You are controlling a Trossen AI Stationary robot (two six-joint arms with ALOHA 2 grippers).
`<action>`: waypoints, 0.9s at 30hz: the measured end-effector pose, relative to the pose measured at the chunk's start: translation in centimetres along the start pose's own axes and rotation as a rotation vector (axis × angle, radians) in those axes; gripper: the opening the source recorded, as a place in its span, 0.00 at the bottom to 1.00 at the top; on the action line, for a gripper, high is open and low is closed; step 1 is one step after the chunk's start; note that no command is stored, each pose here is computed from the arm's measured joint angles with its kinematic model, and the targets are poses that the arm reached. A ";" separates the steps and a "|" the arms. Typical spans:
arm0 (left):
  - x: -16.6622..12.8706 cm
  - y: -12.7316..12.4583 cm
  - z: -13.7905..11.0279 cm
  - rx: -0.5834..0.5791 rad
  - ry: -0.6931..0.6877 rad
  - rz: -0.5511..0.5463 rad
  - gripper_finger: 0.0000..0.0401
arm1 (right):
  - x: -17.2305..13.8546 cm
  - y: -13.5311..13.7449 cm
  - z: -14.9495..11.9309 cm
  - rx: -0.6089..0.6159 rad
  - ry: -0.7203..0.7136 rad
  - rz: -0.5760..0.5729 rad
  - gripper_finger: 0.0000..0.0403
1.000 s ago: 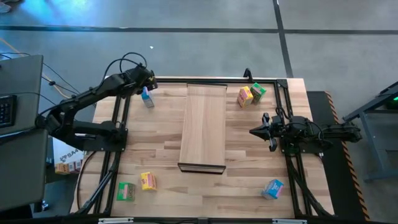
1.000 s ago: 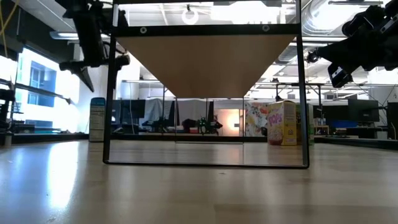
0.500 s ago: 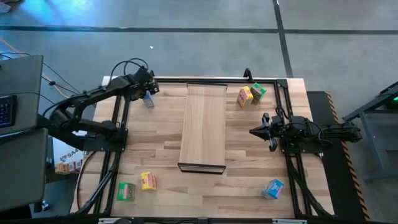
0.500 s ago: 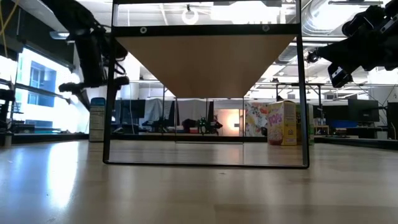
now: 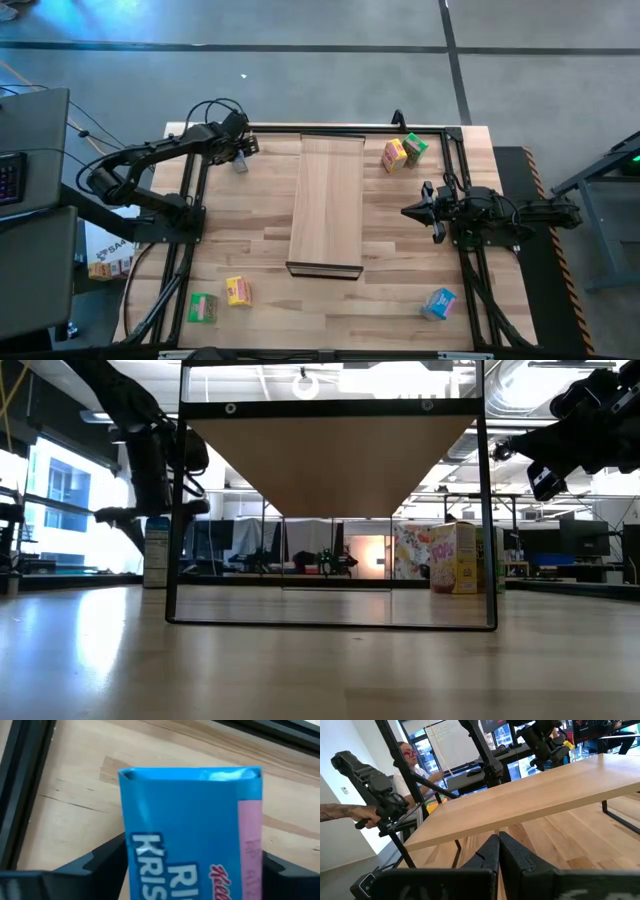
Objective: Stack cereal on shelf
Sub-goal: Put the top blue cereal box on the shelf
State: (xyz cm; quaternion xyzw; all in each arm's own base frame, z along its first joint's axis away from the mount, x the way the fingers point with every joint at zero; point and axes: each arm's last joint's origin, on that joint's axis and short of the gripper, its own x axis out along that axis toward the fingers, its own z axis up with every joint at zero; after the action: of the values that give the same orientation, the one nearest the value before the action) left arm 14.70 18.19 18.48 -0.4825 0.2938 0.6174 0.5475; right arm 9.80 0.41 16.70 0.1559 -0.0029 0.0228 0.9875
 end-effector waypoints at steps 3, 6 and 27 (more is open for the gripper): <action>0.0 0.0 0.0 -0.004 -0.003 0.006 0.60 | 0.0 0.0 0.0 0.000 0.000 0.000 0.00; 0.0 0.1 0.0 -0.004 0.001 0.009 0.53 | 0.0 0.0 0.0 0.000 0.000 0.000 0.00; -16.3 -5.6 5.7 0.336 -0.157 -0.471 0.37 | 0.0 0.0 0.0 0.000 -0.001 0.000 0.00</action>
State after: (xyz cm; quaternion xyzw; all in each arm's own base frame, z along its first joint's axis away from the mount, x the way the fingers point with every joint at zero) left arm 17.45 18.13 36.43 -0.3908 0.2285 0.4518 0.7688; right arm 9.79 0.41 16.70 0.1558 -0.0031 0.0227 0.9875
